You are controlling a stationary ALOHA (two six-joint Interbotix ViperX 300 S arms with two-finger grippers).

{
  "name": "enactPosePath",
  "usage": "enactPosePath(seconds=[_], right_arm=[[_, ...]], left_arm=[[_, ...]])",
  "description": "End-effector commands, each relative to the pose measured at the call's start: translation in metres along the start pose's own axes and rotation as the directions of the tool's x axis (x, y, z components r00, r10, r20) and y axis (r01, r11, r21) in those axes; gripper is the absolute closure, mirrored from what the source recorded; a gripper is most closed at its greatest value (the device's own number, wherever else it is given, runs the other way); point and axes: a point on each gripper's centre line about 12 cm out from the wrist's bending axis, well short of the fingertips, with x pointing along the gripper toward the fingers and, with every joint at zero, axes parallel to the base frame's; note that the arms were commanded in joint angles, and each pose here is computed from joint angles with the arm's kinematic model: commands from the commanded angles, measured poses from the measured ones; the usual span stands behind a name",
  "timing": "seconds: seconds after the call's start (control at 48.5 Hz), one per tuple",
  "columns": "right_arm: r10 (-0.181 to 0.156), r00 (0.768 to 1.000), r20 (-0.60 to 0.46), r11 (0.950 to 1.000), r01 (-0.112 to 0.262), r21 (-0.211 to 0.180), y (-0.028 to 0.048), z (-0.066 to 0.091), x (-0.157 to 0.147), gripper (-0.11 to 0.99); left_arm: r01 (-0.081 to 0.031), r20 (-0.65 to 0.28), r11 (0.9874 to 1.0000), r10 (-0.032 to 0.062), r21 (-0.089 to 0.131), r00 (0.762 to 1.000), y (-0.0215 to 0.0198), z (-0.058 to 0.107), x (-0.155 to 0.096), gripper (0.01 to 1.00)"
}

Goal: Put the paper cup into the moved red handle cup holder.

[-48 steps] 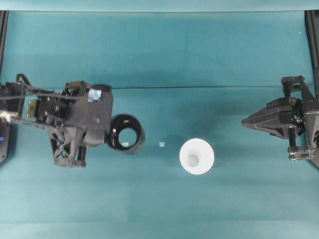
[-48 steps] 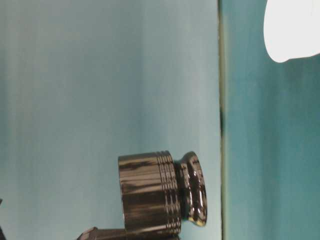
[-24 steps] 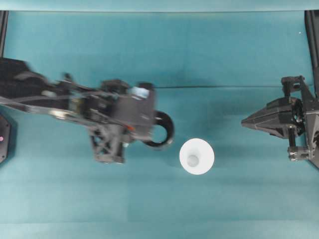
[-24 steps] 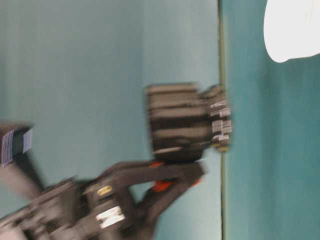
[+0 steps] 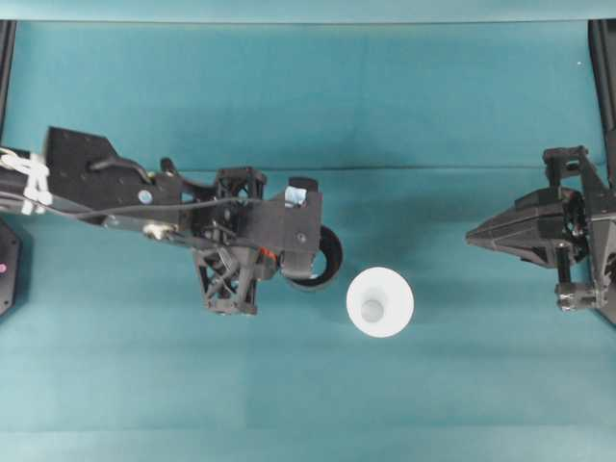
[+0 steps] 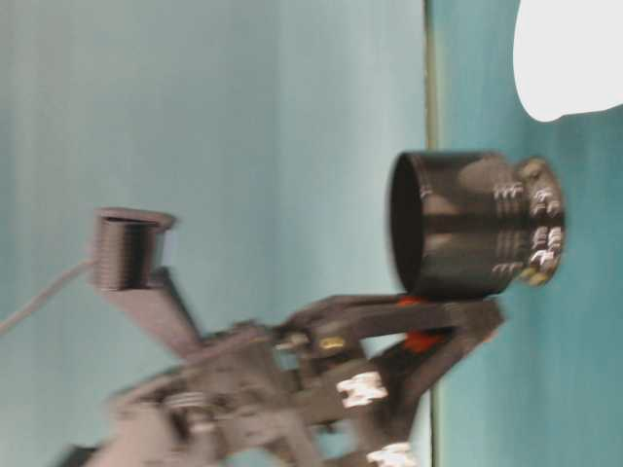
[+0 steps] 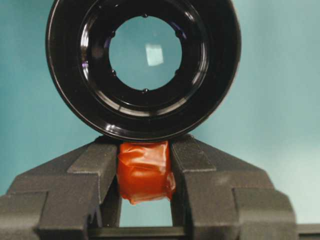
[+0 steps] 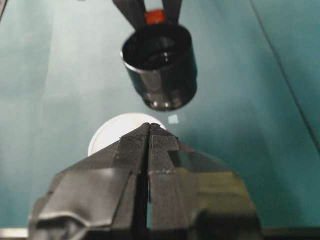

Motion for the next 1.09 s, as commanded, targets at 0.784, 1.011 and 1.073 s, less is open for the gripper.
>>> enactPosePath(seconds=[0.784,1.011,1.073], right_arm=[[0.000,1.000,0.014,0.9999,0.000,0.013,0.0002,0.004,0.000,0.99],[0.000,1.000,0.014,0.9999,0.000,0.013,0.0002,0.004,0.000,0.99],[-0.001,1.000,0.011,0.9999,0.001,0.013,0.0001,0.004,0.000,0.99]], left_arm=[[0.003,-0.014,0.9999,-0.0029,0.014,1.000,-0.0034,-0.014,0.032,0.739],[0.003,-0.004,0.9999,-0.0029,0.015,1.000,-0.0034,-0.013,0.032,0.739],[0.003,0.010,0.9998,-0.0035,0.020,1.000,-0.0046,-0.011,0.033,0.739]])
